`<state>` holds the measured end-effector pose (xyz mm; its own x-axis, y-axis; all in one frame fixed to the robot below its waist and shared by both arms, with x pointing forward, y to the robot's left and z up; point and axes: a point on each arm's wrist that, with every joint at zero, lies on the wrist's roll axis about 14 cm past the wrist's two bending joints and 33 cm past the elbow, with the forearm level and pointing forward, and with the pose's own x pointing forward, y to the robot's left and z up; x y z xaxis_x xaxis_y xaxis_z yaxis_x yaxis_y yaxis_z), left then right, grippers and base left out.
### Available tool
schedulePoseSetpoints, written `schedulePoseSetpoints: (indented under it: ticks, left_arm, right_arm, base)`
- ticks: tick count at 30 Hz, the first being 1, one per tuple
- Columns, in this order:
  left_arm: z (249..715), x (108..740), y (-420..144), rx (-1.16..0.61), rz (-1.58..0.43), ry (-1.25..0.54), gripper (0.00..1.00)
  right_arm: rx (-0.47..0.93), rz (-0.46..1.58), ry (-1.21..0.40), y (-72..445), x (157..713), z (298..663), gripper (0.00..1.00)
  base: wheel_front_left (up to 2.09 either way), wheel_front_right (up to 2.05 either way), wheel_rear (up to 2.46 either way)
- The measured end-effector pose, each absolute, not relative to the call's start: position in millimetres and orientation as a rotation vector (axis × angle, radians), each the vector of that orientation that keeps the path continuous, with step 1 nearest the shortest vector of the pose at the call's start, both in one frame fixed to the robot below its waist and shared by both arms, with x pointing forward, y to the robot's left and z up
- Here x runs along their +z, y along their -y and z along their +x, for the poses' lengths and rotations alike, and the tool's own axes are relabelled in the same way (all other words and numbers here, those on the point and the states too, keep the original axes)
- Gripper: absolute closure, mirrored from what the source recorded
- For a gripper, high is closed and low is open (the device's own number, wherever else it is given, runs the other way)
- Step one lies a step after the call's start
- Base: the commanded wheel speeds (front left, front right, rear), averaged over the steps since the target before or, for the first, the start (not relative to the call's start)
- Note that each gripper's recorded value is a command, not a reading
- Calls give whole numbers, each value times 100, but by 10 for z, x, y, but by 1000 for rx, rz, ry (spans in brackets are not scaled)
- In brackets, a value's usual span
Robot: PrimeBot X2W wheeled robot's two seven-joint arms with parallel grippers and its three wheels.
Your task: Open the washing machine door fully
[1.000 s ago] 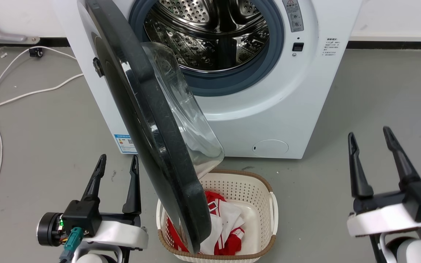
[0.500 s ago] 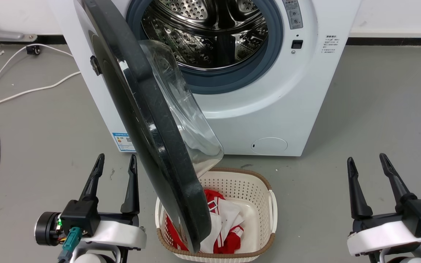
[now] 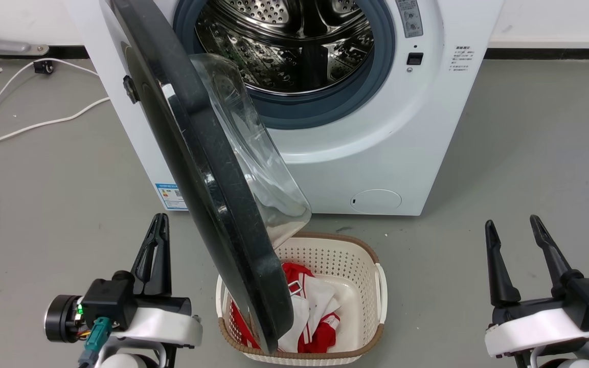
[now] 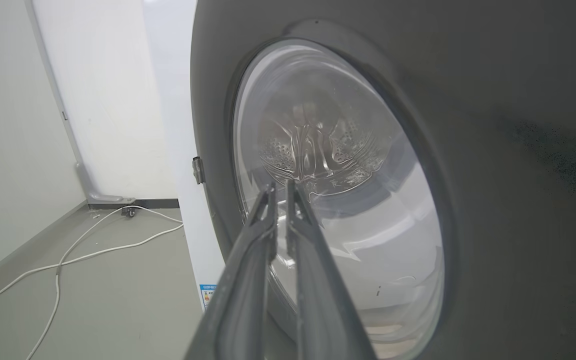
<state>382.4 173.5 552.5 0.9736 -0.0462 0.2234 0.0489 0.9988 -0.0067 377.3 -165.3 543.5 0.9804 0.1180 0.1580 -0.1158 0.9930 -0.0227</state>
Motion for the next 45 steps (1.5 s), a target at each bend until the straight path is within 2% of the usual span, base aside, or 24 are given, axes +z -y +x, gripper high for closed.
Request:
schedulePoseSetpoints:
  ticks: [8, 19, 26, 30, 33, 36, 45]
  left_arm:
    - [3872, 5880, -1818, -26, 12, 334, 100]
    - [3649, 7059, -1879, 2, 122, 711, 100]
    - [3297, 7717, -1558, -97, 149, 965, 100]
    - [3124, 7876, -1281, -206, 118, 1044, 100]
    - [3036, 7868, -1020, -322, 46, 1048, 100]
    - [2996, 7735, -734, -449, -37, 979, 100]
    - [3055, 6951, -102, -684, -214, 534, 100]
  right_arm:
    - [111, -5, 151, 1673, 5411, 3795, 0]
    - [102, 15, 127, 1699, 5353, 3819, 0]
    - [94, 15, 126, 1726, 5343, 3824, 0]
    - [90, 15, 123, 1742, 5333, 3822, 0]
    - [87, 15, 124, 1750, 5338, 3818, 0]
    - [85, 17, 126, 1759, 5344, 3816, 0]
    - [84, 20, 130, 1761, 5362, 3811, 0]
  base:
    - [0, 0, 0]
    - [0, 0, 0]
    - [0, 0, 0]
    - [0, 0, 0]
    - [0, 0, 0]
    - [0, 0, 0]
    - [0, 0, 0]
